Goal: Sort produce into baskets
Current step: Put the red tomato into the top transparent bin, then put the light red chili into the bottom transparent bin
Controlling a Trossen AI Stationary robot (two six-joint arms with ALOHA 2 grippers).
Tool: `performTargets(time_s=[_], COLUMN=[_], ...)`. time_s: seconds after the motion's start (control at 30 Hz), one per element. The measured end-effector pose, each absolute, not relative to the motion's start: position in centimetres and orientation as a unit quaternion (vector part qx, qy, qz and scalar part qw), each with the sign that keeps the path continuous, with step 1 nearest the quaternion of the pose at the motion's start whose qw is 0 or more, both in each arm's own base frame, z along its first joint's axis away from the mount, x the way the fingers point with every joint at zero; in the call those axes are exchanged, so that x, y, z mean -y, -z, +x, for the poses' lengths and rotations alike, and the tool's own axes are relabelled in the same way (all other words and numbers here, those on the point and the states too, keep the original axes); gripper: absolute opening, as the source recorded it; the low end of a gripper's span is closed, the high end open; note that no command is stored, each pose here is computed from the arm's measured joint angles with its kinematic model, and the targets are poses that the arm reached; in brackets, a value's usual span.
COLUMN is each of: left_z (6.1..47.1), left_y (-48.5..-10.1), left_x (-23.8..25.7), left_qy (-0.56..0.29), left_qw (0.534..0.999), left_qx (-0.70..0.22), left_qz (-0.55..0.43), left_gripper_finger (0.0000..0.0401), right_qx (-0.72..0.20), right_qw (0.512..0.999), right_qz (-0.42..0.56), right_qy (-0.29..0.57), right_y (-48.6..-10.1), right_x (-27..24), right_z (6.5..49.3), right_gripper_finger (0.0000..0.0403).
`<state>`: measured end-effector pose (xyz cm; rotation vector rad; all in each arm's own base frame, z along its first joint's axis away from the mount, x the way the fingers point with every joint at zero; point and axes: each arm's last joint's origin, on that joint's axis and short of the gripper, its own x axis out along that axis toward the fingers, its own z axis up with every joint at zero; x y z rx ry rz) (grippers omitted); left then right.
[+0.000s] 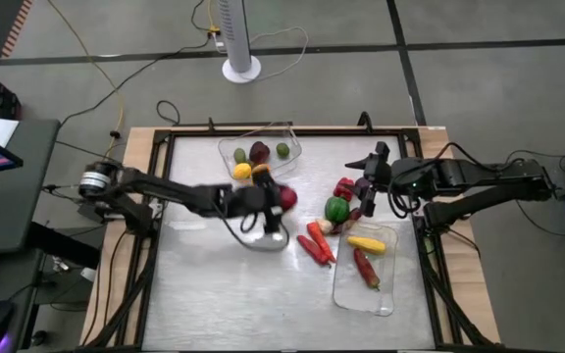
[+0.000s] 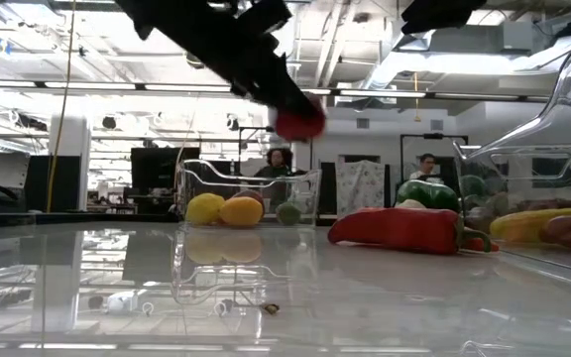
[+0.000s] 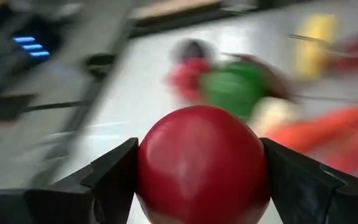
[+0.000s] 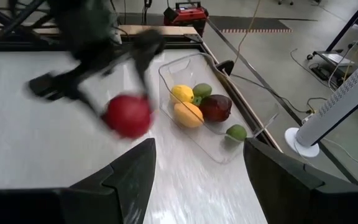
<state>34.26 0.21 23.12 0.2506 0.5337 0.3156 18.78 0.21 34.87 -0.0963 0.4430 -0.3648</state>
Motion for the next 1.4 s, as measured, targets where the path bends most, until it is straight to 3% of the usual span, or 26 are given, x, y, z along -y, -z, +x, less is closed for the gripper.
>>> performTargets(time_s=[0.13,0.33,0.67,1.0,1.2,1.4], left_z=[33.0,31.9,30.1,29.8,30.2,32.1], left_y=[-24.8,-24.0,-22.8,-23.6,-24.0,-24.1], left_x=[-3.6,-8.7,-11.8,-12.2,-11.6,-8.9], left_qy=[-0.238,-0.307,-0.336,-0.332,-0.32,-0.177], left_qw=[0.93,0.903,0.871,0.864,0.871,0.93], left_qx=[-0.256,-0.291,-0.356,-0.375,-0.368,-0.321], left_qz=[0.116,0.081,0.044,0.05,0.051,0.016], left_gripper_finger=[0.0287,0.0289,0.029,0.0359,0.037,0.037], right_qx=[-0.224,-0.239,-0.25,-0.259,-0.258,-0.257], right_qw=[0.957,0.953,0.951,0.951,0.951,0.951], right_qz=[-0.047,-0.05,-0.046,-0.036,-0.029,-0.032], right_qy=[0.181,0.178,0.178,0.163,0.165,0.168], right_y=[-34.7,-34.2,-33.9,-33.7,-33.7,-33.8], right_x=[-0.2,-0.4,-0.4,-0.5,-0.5,-0.4], right_z=[18.9,19.4,19.5,19.5,19.5,19.5], right_gripper_finger=[0.0272,0.0272,0.0272,0.0272,0.0272,0.0272])
